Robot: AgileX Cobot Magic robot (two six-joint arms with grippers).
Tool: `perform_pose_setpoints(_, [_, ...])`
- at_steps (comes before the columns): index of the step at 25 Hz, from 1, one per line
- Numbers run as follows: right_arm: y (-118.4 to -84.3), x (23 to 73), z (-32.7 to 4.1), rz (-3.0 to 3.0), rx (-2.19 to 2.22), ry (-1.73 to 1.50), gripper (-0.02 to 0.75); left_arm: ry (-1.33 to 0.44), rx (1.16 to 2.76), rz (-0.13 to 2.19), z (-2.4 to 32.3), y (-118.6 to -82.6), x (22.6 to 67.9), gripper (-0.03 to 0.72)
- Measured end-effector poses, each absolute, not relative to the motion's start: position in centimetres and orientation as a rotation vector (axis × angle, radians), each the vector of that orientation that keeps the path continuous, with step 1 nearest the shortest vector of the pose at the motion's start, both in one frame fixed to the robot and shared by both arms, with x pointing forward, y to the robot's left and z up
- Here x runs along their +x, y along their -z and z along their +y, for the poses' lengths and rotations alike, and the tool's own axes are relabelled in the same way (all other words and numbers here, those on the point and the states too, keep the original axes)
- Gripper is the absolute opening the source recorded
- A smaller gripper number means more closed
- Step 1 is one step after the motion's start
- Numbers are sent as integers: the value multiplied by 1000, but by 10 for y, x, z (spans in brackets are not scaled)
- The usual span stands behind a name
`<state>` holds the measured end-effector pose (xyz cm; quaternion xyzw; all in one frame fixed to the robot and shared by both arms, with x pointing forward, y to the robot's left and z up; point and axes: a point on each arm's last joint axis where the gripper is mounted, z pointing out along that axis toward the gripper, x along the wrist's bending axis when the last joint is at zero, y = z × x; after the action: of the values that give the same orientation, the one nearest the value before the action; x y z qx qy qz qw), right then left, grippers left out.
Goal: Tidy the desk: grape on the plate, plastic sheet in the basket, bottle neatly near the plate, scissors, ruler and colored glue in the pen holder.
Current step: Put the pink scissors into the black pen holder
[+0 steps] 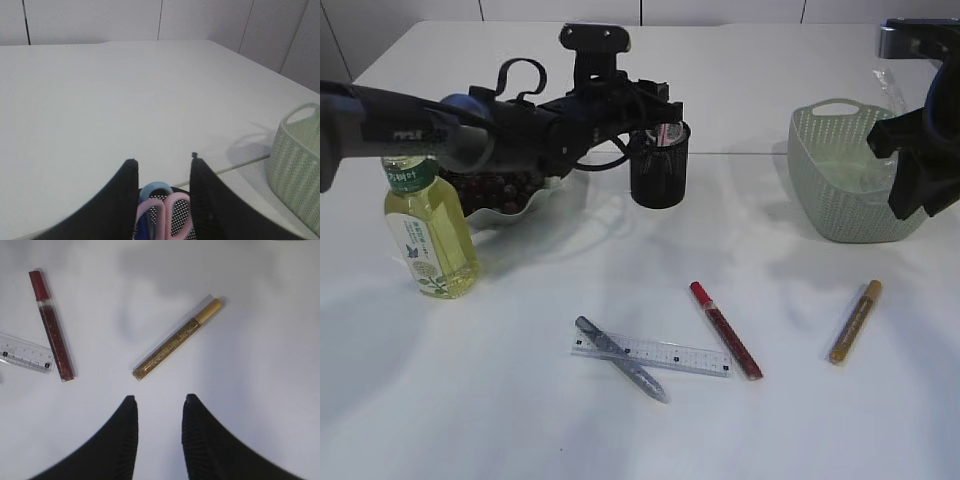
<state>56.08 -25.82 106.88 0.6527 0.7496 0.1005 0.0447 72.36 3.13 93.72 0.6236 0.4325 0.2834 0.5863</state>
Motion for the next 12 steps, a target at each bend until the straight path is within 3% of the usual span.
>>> perform_pose_setpoints(12, [-1069,561,-258,2292,2000,-316,237,-627,1631,1099,42,-1002,705,257])
